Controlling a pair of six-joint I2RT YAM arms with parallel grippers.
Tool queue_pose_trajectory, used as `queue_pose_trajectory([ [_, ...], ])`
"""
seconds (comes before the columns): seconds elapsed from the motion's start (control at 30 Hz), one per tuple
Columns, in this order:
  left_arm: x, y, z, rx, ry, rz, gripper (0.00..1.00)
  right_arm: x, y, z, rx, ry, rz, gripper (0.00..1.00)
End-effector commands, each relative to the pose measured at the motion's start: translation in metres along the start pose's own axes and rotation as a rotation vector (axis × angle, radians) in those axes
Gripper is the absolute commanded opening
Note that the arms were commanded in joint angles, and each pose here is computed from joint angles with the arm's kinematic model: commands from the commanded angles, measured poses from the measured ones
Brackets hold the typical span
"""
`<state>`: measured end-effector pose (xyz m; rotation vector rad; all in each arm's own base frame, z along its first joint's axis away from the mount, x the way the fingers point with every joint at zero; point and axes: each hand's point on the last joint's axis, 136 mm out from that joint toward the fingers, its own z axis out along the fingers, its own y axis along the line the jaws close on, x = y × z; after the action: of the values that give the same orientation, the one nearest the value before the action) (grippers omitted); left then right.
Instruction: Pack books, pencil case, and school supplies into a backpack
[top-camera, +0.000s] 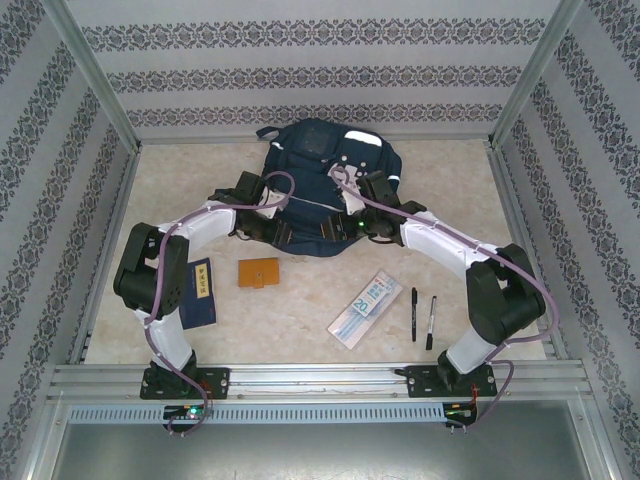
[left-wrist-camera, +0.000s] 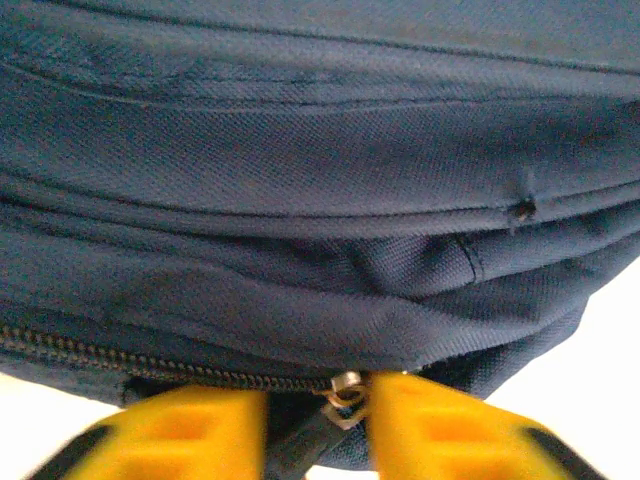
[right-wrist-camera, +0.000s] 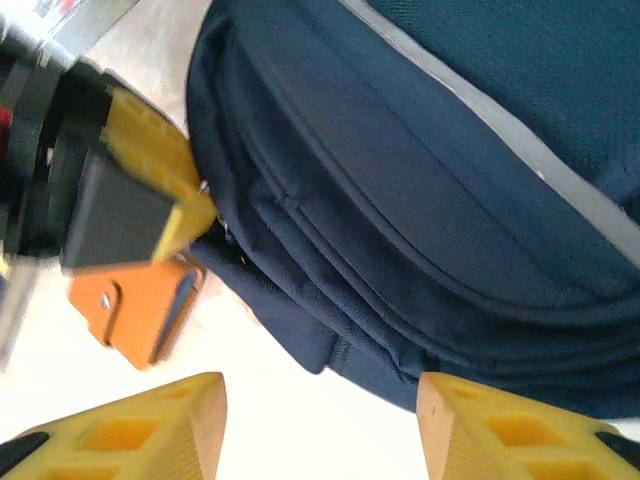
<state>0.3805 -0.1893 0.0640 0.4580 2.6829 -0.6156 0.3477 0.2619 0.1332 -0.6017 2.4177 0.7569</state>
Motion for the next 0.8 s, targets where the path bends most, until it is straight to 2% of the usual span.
queue_pose_trajectory([
  [0.0,0.009,-0.011,0.0,0.069,0.047,0.055,0.1,-0.006,0.014,-0.001,-0.067,-0.04,-0.378,0.53],
  [0.07,0.008,-0.023,-0.004,0.135,0.032,0.086,0.0,-0.006,0.023,0.0,-0.122,-0.082,-0.534,0.54],
  [0.27,0.0,-0.059,-0.03,0.298,-0.068,0.174,0.0,0.009,0.044,0.022,-0.254,-0.108,-0.876,0.55],
  [0.53,-0.004,-0.083,-0.049,0.421,-0.136,0.134,0.0,0.025,0.035,0.061,-0.213,-0.025,-1.02,0.53],
  [0.57,-0.004,-0.085,-0.051,0.435,-0.147,0.132,0.0,0.027,0.033,0.065,-0.196,-0.016,-1.034,0.47],
  [0.67,0.0,-0.09,-0.057,0.454,-0.171,0.16,0.0,0.021,0.023,0.065,-0.113,-0.031,-1.037,0.11],
  [0.7,0.002,-0.089,-0.059,0.449,-0.177,0.171,0.0,0.016,0.022,0.06,-0.101,-0.049,-1.026,0.03],
  [0.77,0.003,-0.088,-0.064,0.458,-0.199,0.186,0.0,0.009,0.021,0.047,-0.092,-0.073,-1.019,0.0],
])
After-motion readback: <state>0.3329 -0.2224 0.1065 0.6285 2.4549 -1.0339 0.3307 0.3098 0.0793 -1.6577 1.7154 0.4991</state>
